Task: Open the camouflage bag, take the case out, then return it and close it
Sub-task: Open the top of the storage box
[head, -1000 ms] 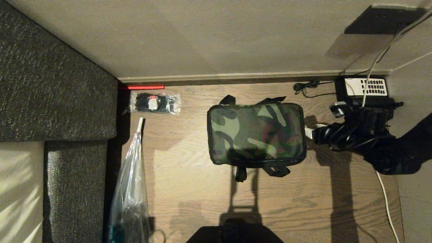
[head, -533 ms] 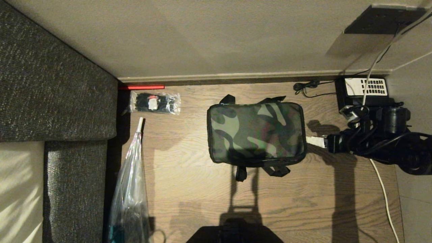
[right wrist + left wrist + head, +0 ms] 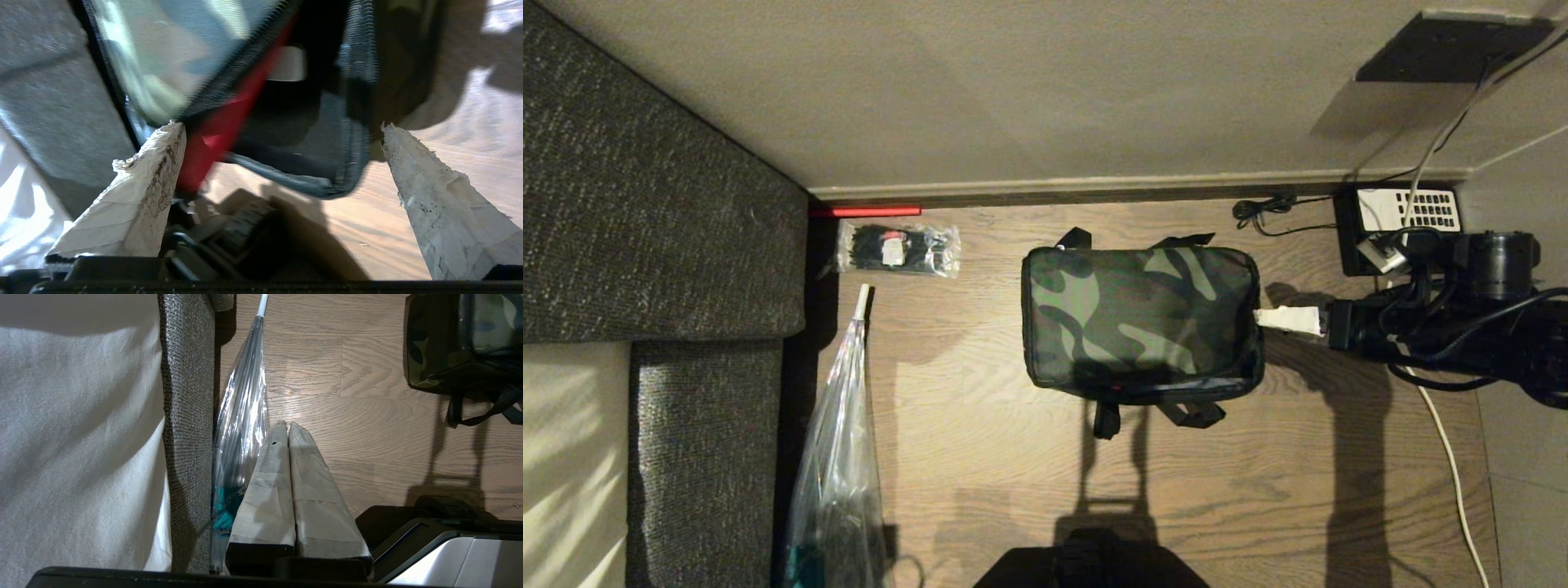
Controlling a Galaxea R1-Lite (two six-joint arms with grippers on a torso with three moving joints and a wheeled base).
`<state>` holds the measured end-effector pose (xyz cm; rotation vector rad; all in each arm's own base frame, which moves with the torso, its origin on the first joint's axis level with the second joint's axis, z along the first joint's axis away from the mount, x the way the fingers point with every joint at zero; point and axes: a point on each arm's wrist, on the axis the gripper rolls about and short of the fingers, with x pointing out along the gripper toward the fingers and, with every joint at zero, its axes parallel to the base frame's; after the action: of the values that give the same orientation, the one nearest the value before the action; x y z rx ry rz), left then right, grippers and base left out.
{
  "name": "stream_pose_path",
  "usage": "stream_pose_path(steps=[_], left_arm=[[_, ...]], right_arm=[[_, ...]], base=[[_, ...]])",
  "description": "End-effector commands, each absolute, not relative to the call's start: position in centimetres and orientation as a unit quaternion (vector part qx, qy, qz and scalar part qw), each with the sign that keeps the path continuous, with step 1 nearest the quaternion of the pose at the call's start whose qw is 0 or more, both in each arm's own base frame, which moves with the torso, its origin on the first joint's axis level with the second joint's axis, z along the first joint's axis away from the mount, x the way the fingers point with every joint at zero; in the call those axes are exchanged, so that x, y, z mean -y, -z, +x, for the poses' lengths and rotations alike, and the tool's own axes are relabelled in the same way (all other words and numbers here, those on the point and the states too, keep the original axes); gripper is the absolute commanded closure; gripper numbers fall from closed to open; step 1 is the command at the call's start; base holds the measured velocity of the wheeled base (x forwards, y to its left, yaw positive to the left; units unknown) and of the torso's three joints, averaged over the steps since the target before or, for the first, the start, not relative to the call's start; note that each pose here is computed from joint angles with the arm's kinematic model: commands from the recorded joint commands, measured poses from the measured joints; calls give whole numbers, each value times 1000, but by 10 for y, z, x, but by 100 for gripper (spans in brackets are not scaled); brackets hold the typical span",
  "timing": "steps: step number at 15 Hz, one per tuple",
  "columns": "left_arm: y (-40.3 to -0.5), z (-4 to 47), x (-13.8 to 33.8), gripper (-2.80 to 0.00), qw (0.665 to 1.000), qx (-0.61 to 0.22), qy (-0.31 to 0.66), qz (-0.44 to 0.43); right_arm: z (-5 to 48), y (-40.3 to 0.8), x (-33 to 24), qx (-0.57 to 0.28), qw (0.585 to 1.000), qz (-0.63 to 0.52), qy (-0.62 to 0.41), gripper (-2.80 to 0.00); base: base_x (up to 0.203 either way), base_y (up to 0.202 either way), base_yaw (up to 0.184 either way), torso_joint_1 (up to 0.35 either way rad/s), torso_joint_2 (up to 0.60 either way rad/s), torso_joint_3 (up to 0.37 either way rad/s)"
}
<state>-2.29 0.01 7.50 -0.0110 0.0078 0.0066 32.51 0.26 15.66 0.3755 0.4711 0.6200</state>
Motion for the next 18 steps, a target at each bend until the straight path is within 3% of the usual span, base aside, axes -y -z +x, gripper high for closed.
stream_pose_path(steps=[1, 18], left_arm=[[-75, -23, 0, 0, 1000, -4, -4, -5], [-75, -23, 0, 0, 1000, -4, -3, -6]], right_arm=[[327, -165, -8, -222, 904, 195, -309, -280], [342, -130, -35, -280, 887, 219, -294, -280]], base=[[0, 0, 0, 0, 0, 0], [0, 0, 0, 0, 0, 0]])
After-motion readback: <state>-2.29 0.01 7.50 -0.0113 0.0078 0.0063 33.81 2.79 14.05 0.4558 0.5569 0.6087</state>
